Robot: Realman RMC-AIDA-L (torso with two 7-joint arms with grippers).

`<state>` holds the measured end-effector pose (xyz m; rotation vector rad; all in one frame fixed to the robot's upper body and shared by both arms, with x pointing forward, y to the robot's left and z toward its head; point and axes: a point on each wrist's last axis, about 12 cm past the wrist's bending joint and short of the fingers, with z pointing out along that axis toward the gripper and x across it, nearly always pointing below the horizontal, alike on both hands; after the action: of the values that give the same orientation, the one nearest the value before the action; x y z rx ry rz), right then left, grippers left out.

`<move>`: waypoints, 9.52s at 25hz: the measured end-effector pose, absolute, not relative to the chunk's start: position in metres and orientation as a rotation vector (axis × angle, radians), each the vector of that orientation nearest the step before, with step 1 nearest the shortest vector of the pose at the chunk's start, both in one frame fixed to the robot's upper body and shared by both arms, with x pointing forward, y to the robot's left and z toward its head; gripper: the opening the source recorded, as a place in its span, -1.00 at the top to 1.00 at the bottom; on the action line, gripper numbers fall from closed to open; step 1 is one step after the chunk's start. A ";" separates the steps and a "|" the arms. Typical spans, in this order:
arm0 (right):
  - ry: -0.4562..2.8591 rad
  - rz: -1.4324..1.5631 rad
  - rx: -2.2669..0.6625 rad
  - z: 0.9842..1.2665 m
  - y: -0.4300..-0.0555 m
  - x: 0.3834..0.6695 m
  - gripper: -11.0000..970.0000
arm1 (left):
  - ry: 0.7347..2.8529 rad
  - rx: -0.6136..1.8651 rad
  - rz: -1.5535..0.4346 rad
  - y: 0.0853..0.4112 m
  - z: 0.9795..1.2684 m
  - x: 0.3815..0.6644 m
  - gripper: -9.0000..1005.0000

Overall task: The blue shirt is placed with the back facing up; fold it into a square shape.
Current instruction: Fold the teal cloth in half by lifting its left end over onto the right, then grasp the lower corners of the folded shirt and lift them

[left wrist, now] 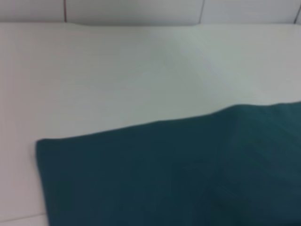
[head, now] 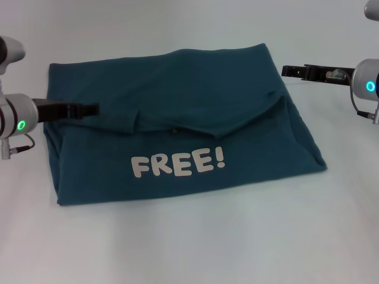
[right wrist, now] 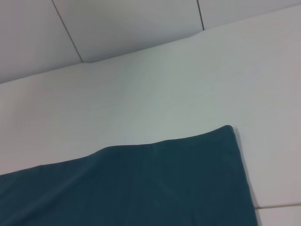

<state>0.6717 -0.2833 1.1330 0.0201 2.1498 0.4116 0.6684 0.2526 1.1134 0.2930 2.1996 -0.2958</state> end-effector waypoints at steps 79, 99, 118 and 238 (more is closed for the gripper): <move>2.209 0.483 -0.105 1.148 -0.313 0.638 -0.89 | 2.673 0.309 -0.409 0.263 1.100 0.598 0.05; 2.448 0.375 -0.118 1.164 -0.336 0.620 -0.89 | 2.653 0.367 -0.389 0.252 1.099 0.603 0.88; 2.632 0.337 -0.119 1.129 -0.319 0.606 -0.86 | 2.666 0.400 -0.397 0.249 1.097 0.601 0.88; 2.652 0.310 -0.147 1.095 -0.288 0.628 0.08 | 2.693 0.452 -0.411 0.239 1.093 0.600 0.88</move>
<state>0.6283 -0.2878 1.0946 -0.1466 2.6520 0.3104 0.6002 0.2394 1.0934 0.4515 2.6930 -0.4108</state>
